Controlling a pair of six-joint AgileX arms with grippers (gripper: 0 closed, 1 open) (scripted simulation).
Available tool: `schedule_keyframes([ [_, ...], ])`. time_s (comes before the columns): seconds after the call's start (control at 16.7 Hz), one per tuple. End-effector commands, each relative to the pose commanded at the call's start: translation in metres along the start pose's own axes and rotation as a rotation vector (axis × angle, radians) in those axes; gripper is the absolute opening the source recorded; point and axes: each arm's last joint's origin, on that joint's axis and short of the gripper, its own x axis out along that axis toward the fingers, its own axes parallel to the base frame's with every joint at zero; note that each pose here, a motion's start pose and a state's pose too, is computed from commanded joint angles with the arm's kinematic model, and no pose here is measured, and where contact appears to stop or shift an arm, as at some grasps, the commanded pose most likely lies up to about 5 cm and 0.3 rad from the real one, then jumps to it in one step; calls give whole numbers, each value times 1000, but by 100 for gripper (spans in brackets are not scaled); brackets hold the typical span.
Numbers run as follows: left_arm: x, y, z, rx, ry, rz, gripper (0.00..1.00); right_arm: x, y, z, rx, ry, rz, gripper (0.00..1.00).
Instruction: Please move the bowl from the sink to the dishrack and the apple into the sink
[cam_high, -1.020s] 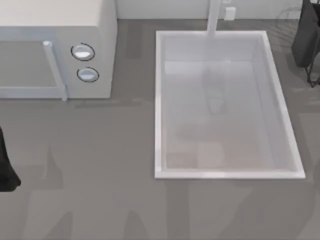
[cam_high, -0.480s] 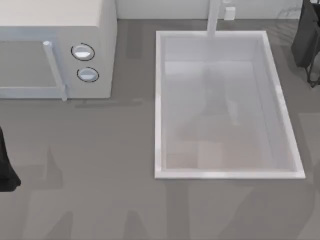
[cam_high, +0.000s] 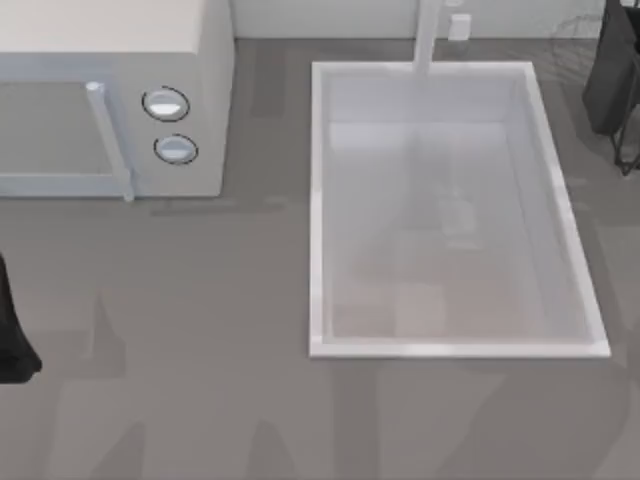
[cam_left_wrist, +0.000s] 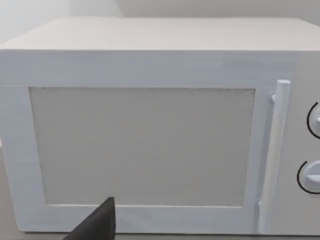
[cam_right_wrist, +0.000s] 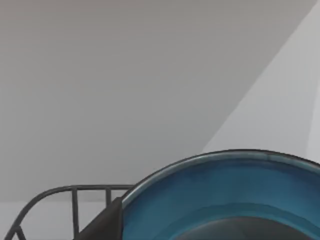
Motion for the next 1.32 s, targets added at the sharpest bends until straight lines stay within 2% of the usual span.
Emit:
schedule_keyframes([
  [0.24,0,0,0,0,0,0,100,-5,8,0,13,20,19,100],
  [0.42,0,0,0,0,0,0,100,-25,27,6,33,61,46,100],
  [0.78,0,0,0,0,0,0,100,-107,60,48,10,12,25,100],
  [1.08,0,0,0,0,0,0,100,-165,76,35,-9,53,-4,100],
  [1.32,0,0,0,0,0,0,100,-215,87,43,-15,-73,-24,100],
])
